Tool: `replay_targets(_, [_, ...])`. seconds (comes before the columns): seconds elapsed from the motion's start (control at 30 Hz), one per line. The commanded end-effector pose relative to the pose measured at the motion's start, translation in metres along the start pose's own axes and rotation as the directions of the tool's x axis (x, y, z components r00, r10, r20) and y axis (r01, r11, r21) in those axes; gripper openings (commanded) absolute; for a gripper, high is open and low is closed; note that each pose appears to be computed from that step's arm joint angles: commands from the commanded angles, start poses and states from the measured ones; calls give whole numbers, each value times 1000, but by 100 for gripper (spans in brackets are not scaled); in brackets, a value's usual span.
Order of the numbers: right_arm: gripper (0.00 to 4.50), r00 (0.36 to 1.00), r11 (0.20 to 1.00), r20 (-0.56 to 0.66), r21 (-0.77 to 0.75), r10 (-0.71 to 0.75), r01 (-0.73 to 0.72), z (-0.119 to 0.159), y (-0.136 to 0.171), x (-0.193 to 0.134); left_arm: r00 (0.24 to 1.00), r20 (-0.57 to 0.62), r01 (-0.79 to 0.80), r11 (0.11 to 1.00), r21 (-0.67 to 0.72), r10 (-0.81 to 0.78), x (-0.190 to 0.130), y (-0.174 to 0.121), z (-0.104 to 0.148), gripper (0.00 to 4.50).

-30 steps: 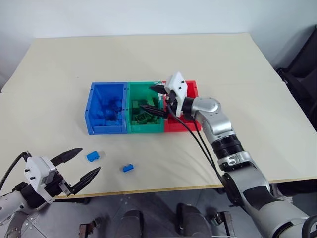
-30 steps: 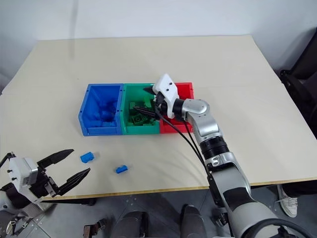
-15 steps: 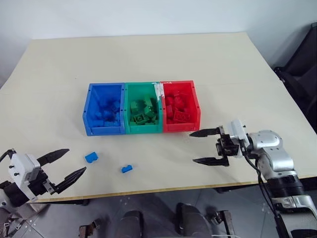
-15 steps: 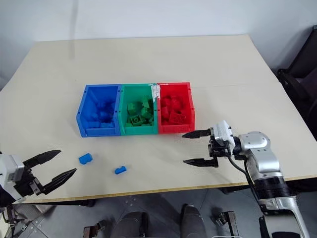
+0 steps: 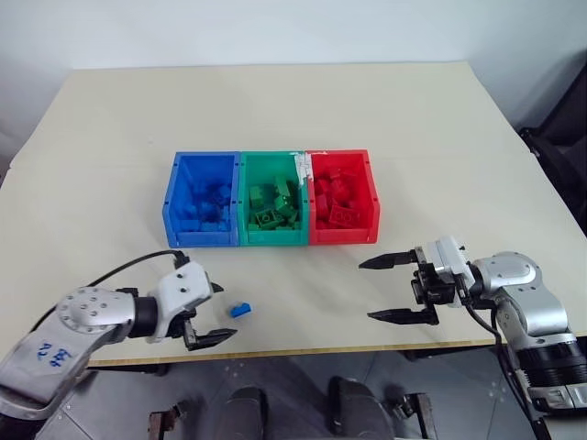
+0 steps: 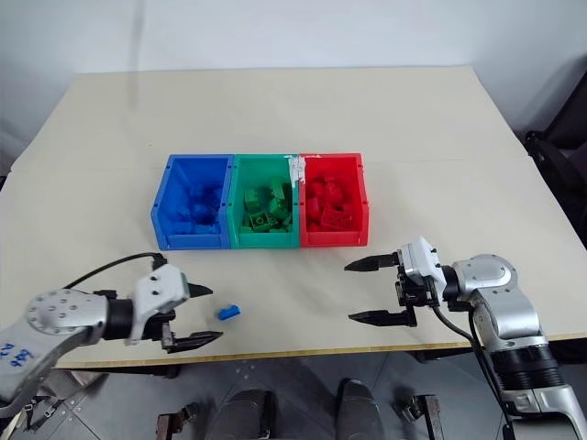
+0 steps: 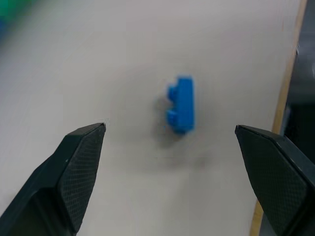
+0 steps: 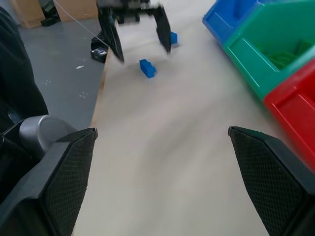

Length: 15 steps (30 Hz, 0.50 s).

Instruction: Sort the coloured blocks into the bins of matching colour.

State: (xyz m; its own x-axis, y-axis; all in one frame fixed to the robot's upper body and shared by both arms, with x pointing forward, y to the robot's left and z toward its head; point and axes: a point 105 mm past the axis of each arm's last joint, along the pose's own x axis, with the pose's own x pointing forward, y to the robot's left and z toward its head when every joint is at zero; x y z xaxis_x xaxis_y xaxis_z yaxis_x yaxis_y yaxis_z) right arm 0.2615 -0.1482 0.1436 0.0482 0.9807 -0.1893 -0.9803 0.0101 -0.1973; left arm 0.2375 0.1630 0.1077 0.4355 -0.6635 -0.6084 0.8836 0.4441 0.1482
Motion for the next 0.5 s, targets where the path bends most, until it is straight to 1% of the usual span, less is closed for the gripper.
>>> replay_targets(0.03, [445,1000,999,23,-42,-12,13,12,4,1,999,-29,13,1000,-5,-13,13,-7,-3,450])
replay_targets(0.07, [445,1000,999,24,-41,-14,15,12,5,1,999,-32,10,1000,-6,-11,16,-8,-3,450])
replay_targets(0.13, [450,999,999,28,-45,-19,20,13,7,2,999,-42,-1,1000,3,1,21,-7,-5,408])
replay_targets(0.17, [450,999,999,30,-47,-22,24,13,7,2,999,-47,-6,1000,11,6,22,-6,-5,394])
replay_targets(0.37, [450,999,999,30,-38,-18,19,12,10,2,999,-52,-14,999,29,15,22,-4,-7,223])
replay_targets(0.4, [450,999,999,28,-39,-17,19,11,10,2,999,-38,-16,999,32,18,21,-3,-5,189])
replay_targets(0.43, [450,999,999,28,-37,-18,19,10,10,2,999,-23,-24,999,31,24,21,-2,-4,166])
replay_targets(0.5, [450,999,999,29,-34,-28,29,8,10,1,998,57,-2,999,38,0,21,-5,8,105])
